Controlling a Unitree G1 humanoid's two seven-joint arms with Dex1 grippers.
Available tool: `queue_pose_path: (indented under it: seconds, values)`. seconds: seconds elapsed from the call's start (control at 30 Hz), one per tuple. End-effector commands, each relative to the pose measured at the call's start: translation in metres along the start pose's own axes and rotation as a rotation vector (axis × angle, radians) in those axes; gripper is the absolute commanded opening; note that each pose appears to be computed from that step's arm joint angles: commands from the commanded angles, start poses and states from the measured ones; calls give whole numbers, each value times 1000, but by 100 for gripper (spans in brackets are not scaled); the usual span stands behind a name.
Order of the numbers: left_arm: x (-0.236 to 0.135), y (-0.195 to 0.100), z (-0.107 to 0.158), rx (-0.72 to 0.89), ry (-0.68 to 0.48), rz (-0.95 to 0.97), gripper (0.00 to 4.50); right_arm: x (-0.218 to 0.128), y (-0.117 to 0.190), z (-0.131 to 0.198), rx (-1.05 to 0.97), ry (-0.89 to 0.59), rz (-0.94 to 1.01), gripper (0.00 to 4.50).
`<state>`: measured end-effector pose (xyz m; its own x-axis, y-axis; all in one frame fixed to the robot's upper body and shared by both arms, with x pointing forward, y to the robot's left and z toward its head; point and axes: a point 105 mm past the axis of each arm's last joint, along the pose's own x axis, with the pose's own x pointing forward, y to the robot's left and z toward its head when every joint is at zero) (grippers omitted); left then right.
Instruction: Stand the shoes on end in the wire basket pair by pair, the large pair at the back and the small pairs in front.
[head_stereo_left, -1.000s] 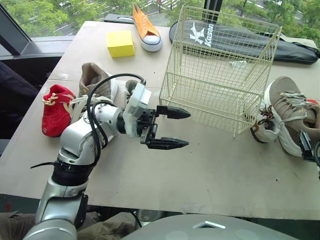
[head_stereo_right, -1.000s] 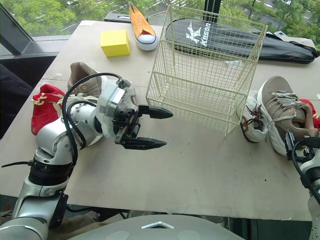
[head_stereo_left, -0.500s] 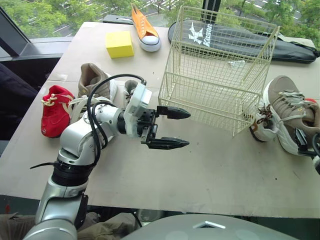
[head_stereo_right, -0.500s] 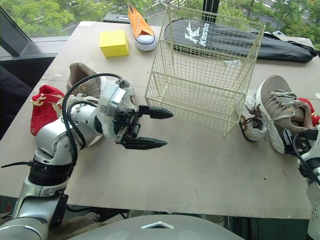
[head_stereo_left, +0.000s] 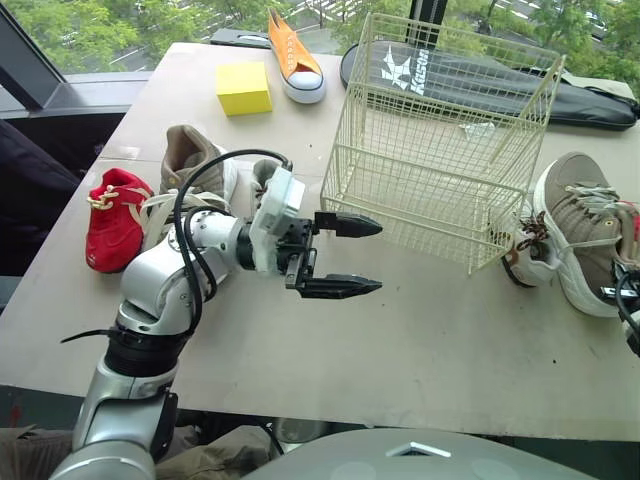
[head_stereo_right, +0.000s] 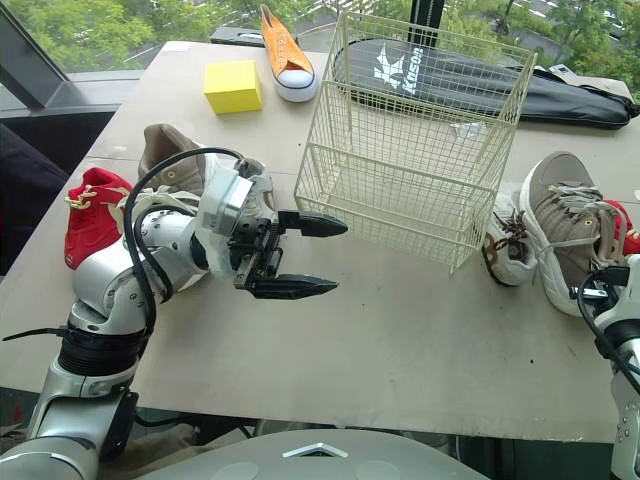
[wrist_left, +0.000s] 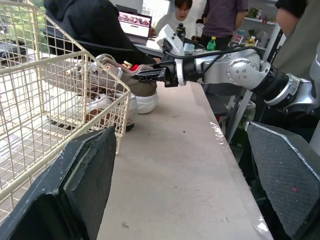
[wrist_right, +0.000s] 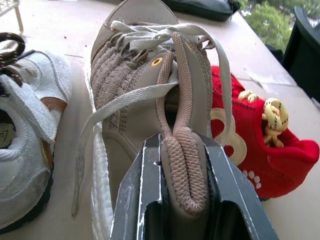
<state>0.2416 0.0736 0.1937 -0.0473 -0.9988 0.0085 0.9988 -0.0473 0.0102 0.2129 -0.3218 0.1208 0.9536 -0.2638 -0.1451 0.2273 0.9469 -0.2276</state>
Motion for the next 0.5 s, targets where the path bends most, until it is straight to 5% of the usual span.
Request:
queue_pose_path:
  seconds: [0.03,0.37,0.5]
  values:
    - [1,6,20,57,-50,17,450,-11,-9,55,-127,-216,-50,5]
    - [2,35,70,-12,-243,150,450,-30,-15,160,-270,-539,-62,2]
    - [-8,65,115,-60,-323,336,450,-42,0,223,-486,-656,216,2]
